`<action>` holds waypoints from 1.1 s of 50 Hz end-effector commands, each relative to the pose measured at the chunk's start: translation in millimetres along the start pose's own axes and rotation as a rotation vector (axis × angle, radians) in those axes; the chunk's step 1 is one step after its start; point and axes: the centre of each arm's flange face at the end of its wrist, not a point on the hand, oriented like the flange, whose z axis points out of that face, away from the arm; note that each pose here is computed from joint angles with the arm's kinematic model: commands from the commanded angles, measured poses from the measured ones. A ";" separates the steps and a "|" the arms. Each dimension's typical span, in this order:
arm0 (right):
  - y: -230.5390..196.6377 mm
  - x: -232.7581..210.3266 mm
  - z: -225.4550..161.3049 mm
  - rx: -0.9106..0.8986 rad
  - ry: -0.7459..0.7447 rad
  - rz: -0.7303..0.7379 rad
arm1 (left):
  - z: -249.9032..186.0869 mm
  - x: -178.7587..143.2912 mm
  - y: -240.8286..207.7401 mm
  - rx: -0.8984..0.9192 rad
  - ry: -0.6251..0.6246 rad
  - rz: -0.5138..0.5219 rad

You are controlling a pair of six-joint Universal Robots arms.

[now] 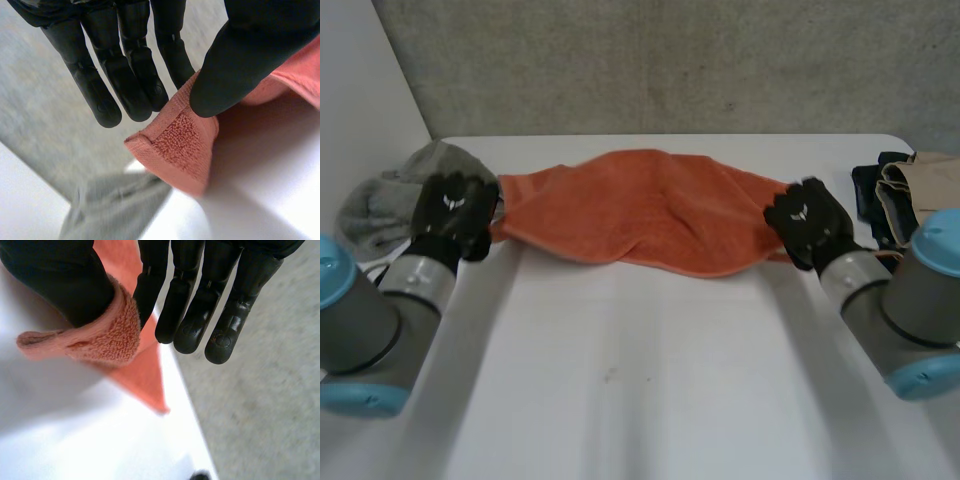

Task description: Fold the laundry.

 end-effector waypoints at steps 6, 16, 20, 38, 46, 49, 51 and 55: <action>-9.9 62.1 -86.6 -0.364 -0.189 0.104 | -80.9 -34.8 -30.9 -0.261 0.109 0.183; -38.9 96.9 -121.8 -0.420 -0.252 0.131 | -128.4 -39.4 -57.8 -0.442 0.280 0.293; -28.4 96.7 -108.2 -0.396 -0.208 0.116 | -105.4 -41.6 -46.1 -0.381 0.244 0.299; 47.9 51.7 24.4 -0.324 -0.032 0.030 | 46.7 7.8 9.2 -0.228 0.067 0.242; 70.9 43.5 67.2 -0.240 0.077 -0.011 | 99.8 17.1 24.0 -0.115 -0.049 0.275; 79.6 39.7 77.9 -0.236 0.089 -0.013 | 112.1 18.8 30.7 -0.110 -0.073 0.303; 82.8 38.8 81.8 -0.238 0.094 -0.015 | 116.3 20.9 35.2 -0.112 -0.075 0.320; 88.5 35.0 88.3 -0.239 0.094 -0.023 | 120.2 27.1 43.2 -0.115 -0.061 0.354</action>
